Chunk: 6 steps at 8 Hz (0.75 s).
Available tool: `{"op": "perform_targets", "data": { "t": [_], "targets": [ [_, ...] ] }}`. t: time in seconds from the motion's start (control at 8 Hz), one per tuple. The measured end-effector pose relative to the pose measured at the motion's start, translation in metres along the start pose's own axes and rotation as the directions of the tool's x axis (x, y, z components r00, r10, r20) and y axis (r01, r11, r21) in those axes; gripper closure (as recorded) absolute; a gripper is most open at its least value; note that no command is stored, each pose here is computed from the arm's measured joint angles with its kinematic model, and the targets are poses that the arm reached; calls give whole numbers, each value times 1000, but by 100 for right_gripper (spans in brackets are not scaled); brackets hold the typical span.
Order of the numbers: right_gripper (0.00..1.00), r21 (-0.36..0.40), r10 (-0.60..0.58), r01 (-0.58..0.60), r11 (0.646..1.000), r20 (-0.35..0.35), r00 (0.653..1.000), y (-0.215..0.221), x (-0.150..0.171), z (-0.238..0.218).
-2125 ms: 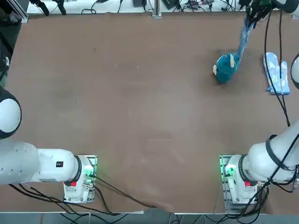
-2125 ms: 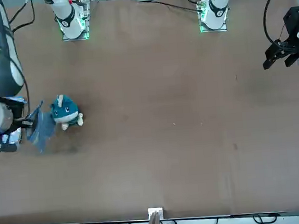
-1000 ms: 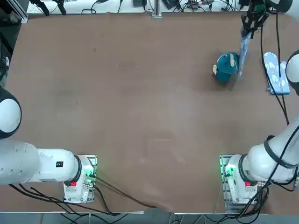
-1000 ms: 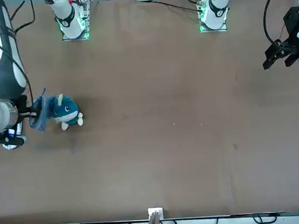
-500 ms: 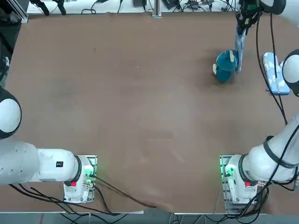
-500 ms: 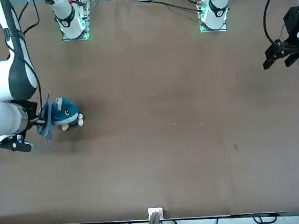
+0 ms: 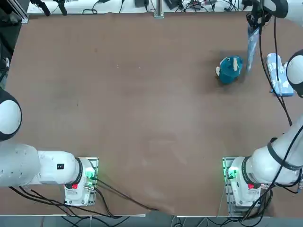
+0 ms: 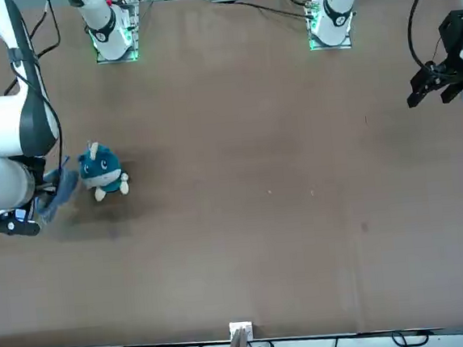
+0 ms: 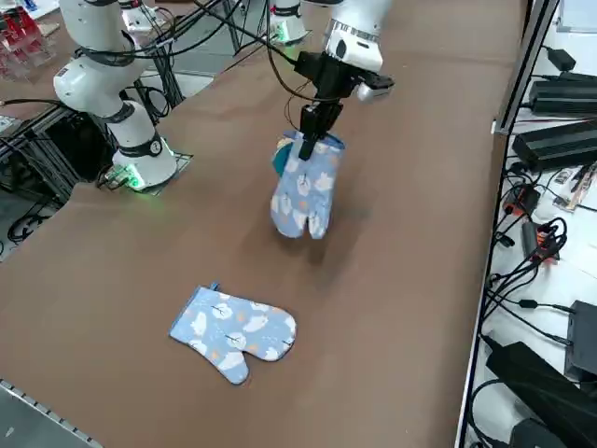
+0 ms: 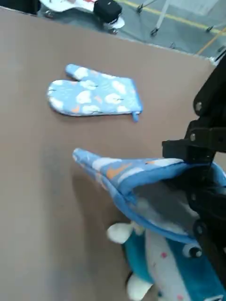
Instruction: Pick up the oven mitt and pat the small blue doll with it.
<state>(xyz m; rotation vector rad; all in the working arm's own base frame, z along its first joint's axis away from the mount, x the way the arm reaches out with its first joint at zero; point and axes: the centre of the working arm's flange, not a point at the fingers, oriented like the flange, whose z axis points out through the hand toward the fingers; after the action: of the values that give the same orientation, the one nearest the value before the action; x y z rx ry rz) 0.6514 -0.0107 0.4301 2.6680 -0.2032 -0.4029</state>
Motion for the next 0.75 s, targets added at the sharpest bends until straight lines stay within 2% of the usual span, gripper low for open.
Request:
{"op": "perform_targets", "data": {
  "t": [0.12,0.38,0.75],
  "targets": [
    [96,-11,-6,6,1000,31,1000,1,-4,3],
    [96,-10,-21,22,1000,51,998,-7,-7,3],
    [96,95,-43,36,995,63,997,-37,-14,-4]
  ]
}}
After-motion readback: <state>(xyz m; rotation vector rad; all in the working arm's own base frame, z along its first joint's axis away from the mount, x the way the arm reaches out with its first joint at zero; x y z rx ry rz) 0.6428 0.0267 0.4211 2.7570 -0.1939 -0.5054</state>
